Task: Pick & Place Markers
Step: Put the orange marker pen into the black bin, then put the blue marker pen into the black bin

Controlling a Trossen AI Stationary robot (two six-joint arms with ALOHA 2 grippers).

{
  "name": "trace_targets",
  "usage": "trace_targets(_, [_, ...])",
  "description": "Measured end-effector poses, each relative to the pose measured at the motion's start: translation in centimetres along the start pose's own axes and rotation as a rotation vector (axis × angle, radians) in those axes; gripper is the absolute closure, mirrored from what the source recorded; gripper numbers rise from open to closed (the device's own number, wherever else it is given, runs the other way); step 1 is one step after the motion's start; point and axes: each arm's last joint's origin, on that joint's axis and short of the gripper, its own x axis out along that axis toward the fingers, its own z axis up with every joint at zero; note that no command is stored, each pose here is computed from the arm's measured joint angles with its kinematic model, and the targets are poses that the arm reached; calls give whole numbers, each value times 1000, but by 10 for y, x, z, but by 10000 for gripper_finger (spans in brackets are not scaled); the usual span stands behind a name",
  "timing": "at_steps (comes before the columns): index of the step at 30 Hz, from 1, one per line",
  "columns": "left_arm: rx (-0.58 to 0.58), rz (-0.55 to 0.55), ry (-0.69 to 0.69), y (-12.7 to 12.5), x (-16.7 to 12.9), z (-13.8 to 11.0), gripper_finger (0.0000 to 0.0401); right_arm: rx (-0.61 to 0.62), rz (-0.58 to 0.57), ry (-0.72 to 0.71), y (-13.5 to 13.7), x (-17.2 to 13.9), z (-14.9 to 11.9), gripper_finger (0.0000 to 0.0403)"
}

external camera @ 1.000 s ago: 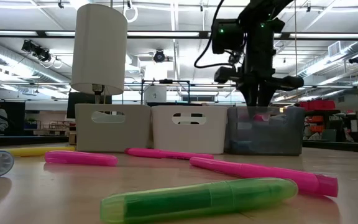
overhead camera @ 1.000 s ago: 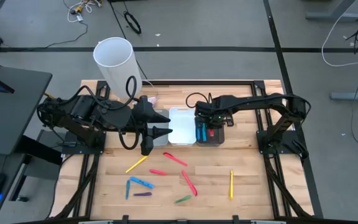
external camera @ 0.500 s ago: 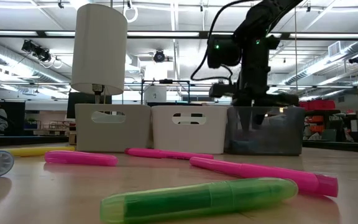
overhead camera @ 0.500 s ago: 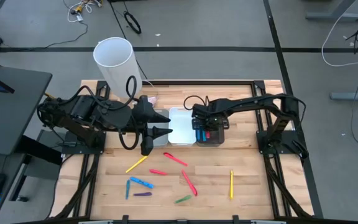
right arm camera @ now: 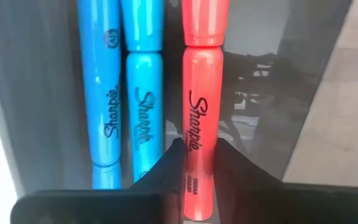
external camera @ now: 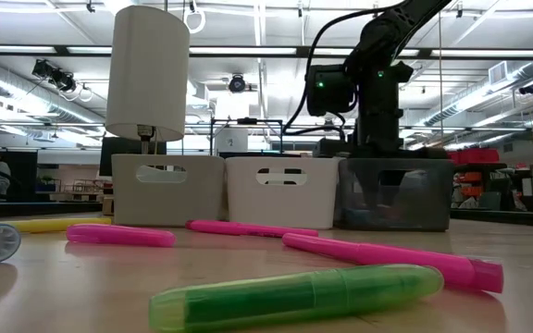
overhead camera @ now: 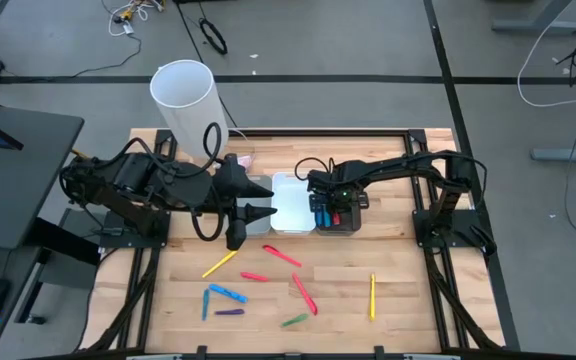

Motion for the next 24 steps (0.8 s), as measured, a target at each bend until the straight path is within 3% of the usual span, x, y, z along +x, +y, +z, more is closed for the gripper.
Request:
trace_targets(8, [0, 1, 1, 0, 0, 0, 223, 8, 5, 15, -1, 0, 2, 229])
trace_targets(12, [0, 1, 2, 0, 0, 0, 223, -4, 4, 18, -1, 0, 2, 190])
trace_targets(17, [0, 1, 3, 0, 0, 0, 223, -29, 11, 26, -1, -1, 2, 181])
trace_targets(24, [5, 5, 13, 1, 0, -1, 223, -86, 35, 7, 5, -18, 3, 199])
